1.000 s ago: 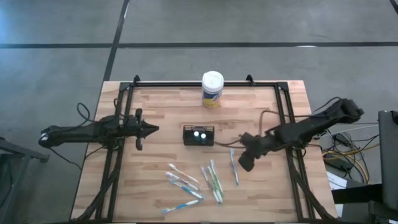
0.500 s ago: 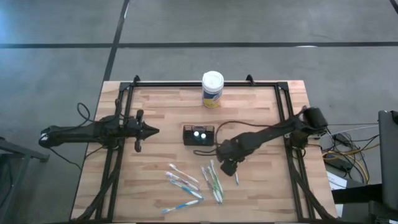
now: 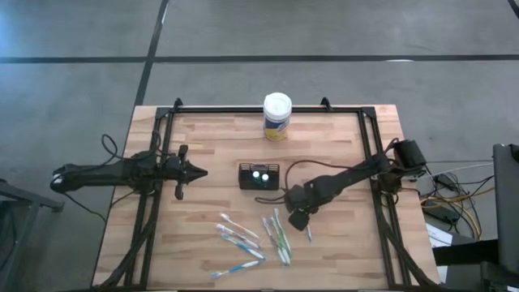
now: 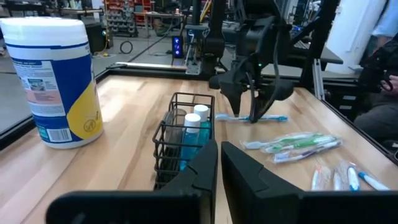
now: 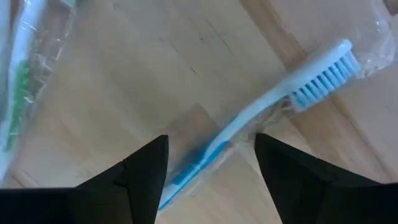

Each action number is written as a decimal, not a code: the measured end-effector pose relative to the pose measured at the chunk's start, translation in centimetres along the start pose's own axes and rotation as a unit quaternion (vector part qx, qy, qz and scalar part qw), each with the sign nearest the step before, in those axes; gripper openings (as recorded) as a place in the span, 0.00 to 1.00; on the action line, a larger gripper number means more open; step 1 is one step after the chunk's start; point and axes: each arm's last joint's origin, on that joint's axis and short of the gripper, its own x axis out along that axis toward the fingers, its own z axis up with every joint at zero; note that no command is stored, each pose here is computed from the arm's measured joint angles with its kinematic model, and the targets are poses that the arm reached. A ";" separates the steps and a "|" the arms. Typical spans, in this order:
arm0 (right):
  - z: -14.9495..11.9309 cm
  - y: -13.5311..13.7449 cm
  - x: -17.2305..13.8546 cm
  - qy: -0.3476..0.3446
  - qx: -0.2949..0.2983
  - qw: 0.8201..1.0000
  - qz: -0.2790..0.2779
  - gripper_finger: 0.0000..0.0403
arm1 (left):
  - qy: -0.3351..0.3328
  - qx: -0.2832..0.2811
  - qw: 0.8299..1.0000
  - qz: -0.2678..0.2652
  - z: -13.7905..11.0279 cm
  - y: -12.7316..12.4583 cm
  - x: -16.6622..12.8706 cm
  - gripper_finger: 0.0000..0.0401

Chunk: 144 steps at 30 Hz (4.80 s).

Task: Pick & Place toothbrushing station
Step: Put the top right blue toothbrush into the black wire organizer

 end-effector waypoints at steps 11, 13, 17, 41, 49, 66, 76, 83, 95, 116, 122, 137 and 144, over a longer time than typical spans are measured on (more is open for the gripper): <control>-0.9 -0.8 0.8 0.008 -0.029 0.999 -0.020 0.28 | -0.007 -0.013 1.000 -0.001 0.1 0.0 0.0 0.06; -0.9 -0.9 0.8 0.008 -0.035 0.999 -0.024 0.18 | -0.007 -0.020 1.000 -0.001 0.1 0.0 0.0 0.06; -1.0 -1.0 0.1 0.003 -0.041 0.999 -0.021 0.05 | -0.007 -0.027 1.000 -0.001 0.1 0.0 0.0 0.06; -6.3 -4.9 -17.2 -0.635 -0.182 0.739 0.132 0.05 | -0.007 -0.033 0.999 0.000 0.1 0.0 0.0 0.06; -4.9 -7.6 -13.9 -0.686 -0.222 0.688 0.086 0.04 | -0.007 -0.025 1.000 0.001 0.1 0.0 0.0 0.06; -4.1 -9.8 -11.1 -0.737 -0.275 0.612 0.081 0.04 | -0.012 -0.031 0.999 0.011 0.2 0.1 0.0 0.06; 0.1 -9.5 -9.4 -0.765 -0.273 0.576 0.099 0.04 | -0.014 -0.035 0.999 0.037 0.2 0.2 0.0 0.06; 3.7 -7.3 -8.1 -0.753 -0.291 0.583 0.096 0.04 | -0.011 -0.035 0.998 0.043 0.1 0.2 0.0 0.06; 5.4 -7.9 -4.3 -0.743 -0.270 0.604 0.098 0.04 | 0.011 -0.036 0.998 0.045 -0.3 0.3 0.0 0.06; 5.5 -8.5 -1.1 -0.704 -0.276 0.651 0.074 0.04 | 0.011 -0.036 0.998 0.046 -0.3 0.3 0.0 0.06; 5.7 -8.4 -0.3 -0.693 -0.279 0.661 0.071 0.04 | 0.011 -0.036 0.998 0.046 -0.3 0.3 0.0 0.06; 6.1 -8.3 0.6 -0.660 -0.277 0.694 0.072 0.09 | 0.013 -0.036 0.998 0.046 -0.3 0.3 0.0 0.06; 6.1 -8.2 0.6 -0.659 -0.267 0.698 0.082 0.20 | 0.013 -0.035 0.998 0.046 -0.3 0.3 0.0 0.06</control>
